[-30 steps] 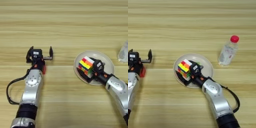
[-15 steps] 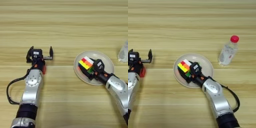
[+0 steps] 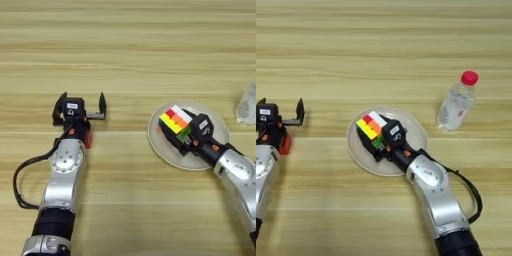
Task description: Move the objects on the table
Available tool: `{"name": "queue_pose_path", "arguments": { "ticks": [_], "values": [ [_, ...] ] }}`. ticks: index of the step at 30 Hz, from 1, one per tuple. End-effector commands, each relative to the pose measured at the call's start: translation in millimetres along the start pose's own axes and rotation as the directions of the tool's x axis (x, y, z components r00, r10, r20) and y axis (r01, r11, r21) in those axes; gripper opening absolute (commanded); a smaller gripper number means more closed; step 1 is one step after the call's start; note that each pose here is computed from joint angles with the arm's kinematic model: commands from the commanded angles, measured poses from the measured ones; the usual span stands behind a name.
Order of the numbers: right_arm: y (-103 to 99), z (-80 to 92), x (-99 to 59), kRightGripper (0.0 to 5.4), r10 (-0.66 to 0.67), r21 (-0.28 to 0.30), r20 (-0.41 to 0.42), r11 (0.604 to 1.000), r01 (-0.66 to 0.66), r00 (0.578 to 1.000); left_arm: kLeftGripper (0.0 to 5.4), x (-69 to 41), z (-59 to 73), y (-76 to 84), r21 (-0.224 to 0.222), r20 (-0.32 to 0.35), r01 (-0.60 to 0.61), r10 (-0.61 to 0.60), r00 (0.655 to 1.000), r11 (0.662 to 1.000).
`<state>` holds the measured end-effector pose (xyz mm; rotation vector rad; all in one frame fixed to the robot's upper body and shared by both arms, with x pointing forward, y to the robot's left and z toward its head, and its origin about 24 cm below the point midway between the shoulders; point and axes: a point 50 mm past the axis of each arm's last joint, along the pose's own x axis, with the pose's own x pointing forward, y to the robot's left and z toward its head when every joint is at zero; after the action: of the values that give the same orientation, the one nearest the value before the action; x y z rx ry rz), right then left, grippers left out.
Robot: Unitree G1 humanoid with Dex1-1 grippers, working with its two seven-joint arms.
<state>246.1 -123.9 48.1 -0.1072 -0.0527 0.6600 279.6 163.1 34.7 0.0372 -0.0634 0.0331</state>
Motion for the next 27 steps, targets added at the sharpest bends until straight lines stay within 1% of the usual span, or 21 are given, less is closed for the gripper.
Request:
{"name": "queue_pose_path", "arguments": {
  "ticks": [1,5,8,12,14,18,22,27],
  "values": [
    [-11,6.7,-14.8,3.34,-0.068,-0.009,0.006,0.998,0.068,0.998,5.40,-0.1,1.6,-0.7,-0.001,0.008,-0.003,0.003,1.000,1.000],
    [-19,10.4,-31.8,3.34,-0.140,-0.015,0.004,0.990,0.140,0.990,5.40,0.4,1.1,-0.3,-0.002,0.007,-0.005,0.005,1.000,1.000],
    [-23,13.0,-45.7,3.34,-0.186,0.002,0.003,0.983,0.186,0.983,5.40,0.8,0.9,0.1,-0.003,0.006,-0.004,0.004,1.000,1.000],
    [-29,11.8,-60.9,3.34,-0.249,-0.024,-0.024,0.968,0.249,0.968,5.40,1.4,1.0,0.2,-0.004,0.007,-0.002,0.002,1.000,1.000],
    [-34,10.2,-67.3,3.34,-0.285,-0.039,-0.041,0.958,0.283,0.958,5.40,1.4,1.3,0.4,-0.005,0.008,-0.003,0.003,1.000,1.000],
    [-45,7.3,-80.0,3.34,-0.355,-0.049,-0.061,0.935,0.352,0.933,5.40,1.5,2.1,1.7,-0.004,0.012,-0.007,0.007,1.000,1.000],
    [-51,6.3,-90.6,3.34,-0.403,-0.049,-0.070,0.915,0.401,0.912,5.40,1.4,2.6,2.8,-0.005,0.015,-0.011,0.011,1.000,1.000],
    [-57,0.0,-99.4,3.34,-0.453,-0.040,-0.098,0.891,0.451,0.886,5.40,1.7,3.0,3.6,-0.005,0.017,-0.012,0.012,1.000,1.000]
  ]
}}
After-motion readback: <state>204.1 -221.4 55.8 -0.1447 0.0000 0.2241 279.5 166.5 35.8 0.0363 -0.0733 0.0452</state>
